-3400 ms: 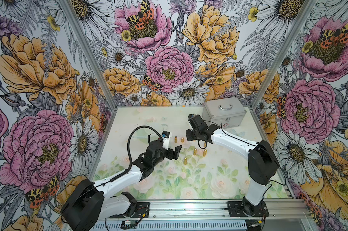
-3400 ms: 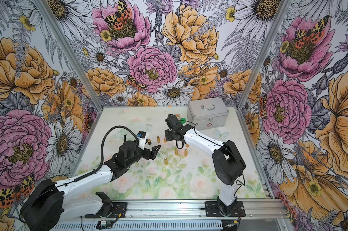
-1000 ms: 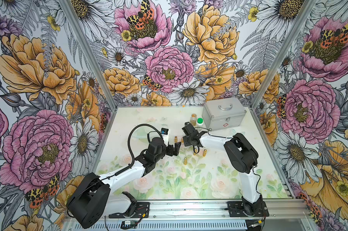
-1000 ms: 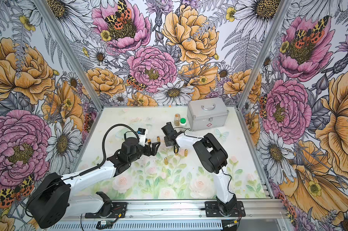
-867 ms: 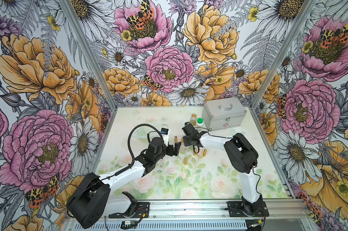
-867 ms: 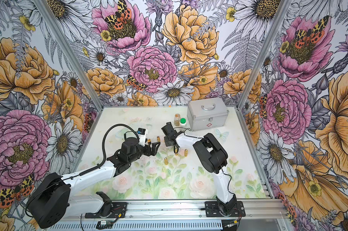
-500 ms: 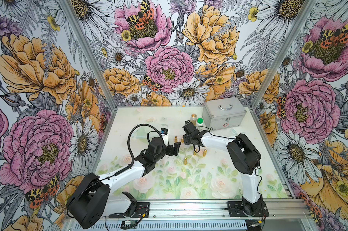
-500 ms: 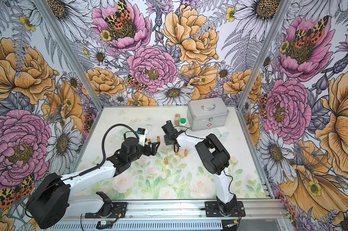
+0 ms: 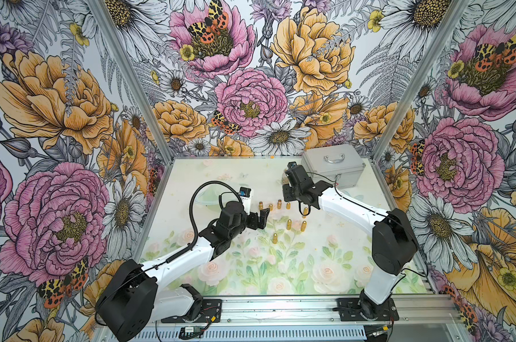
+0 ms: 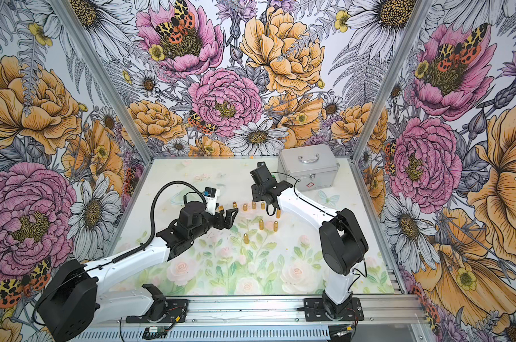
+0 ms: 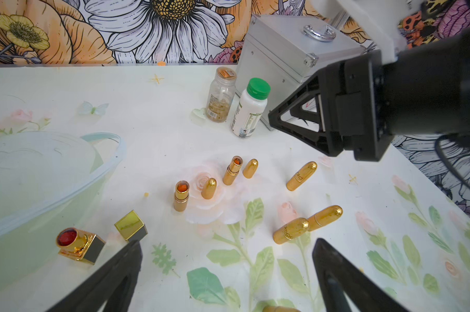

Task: Open the lipstick cap
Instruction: Pick up the lipstick at the center of the board.

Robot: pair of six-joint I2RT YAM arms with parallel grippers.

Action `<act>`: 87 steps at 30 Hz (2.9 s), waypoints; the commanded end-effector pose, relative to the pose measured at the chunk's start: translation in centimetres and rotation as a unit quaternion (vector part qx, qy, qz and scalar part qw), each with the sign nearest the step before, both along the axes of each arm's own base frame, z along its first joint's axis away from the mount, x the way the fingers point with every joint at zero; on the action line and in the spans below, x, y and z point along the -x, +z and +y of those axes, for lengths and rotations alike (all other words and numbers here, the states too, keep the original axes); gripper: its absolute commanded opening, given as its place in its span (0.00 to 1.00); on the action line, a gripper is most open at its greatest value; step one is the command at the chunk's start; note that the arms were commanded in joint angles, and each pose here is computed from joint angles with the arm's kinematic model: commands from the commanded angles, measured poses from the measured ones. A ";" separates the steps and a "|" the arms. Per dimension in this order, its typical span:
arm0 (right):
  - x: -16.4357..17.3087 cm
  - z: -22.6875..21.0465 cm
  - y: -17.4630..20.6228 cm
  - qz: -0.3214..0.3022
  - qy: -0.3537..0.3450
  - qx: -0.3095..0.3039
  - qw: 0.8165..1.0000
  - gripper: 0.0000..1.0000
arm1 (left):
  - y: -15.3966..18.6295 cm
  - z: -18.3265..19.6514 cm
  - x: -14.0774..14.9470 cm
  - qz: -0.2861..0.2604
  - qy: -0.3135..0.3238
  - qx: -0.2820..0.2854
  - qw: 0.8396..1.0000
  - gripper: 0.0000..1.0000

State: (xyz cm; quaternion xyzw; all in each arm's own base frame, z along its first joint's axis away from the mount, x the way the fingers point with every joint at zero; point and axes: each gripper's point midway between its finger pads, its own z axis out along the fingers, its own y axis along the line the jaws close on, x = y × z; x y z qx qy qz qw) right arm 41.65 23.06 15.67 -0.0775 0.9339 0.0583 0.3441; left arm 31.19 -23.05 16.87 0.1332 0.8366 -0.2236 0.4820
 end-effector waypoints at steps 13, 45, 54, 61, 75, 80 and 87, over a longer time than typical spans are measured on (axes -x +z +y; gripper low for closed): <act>4.8 -5.6 -5.6 0.164 -0.085 -0.013 0.983 0.58 | -0.1 -5.3 0.8 -0.014 -0.058 -0.043 0.997 0.99; 3.8 -6.5 -12.3 0.190 -0.106 0.033 0.976 0.31 | -0.1 -5.5 1.0 -0.015 -0.062 -0.046 0.997 0.99; 3.7 -6.4 -12.3 0.189 -0.103 0.033 0.976 0.25 | -0.3 -5.4 1.0 -0.014 -0.061 -0.047 0.997 0.99; 3.5 -6.3 -11.2 0.178 -0.096 0.029 0.979 0.22 | -0.2 -5.3 1.0 -0.017 -0.059 -0.047 0.997 0.99; 3.6 -3.5 -3.3 0.143 -0.021 -0.033 0.989 0.21 | 0.6 -2.5 1.0 -0.031 -0.034 -0.041 0.998 0.99; 4.6 -0.8 -0.2 0.149 0.041 -0.078 0.985 0.21 | 0.9 -1.2 1.3 -0.031 -0.040 -0.029 0.998 0.96; 7.1 3.9 3.3 0.168 0.135 -0.165 0.962 0.22 | 0.6 -0.7 2.6 -0.040 -0.091 -0.025 0.995 0.80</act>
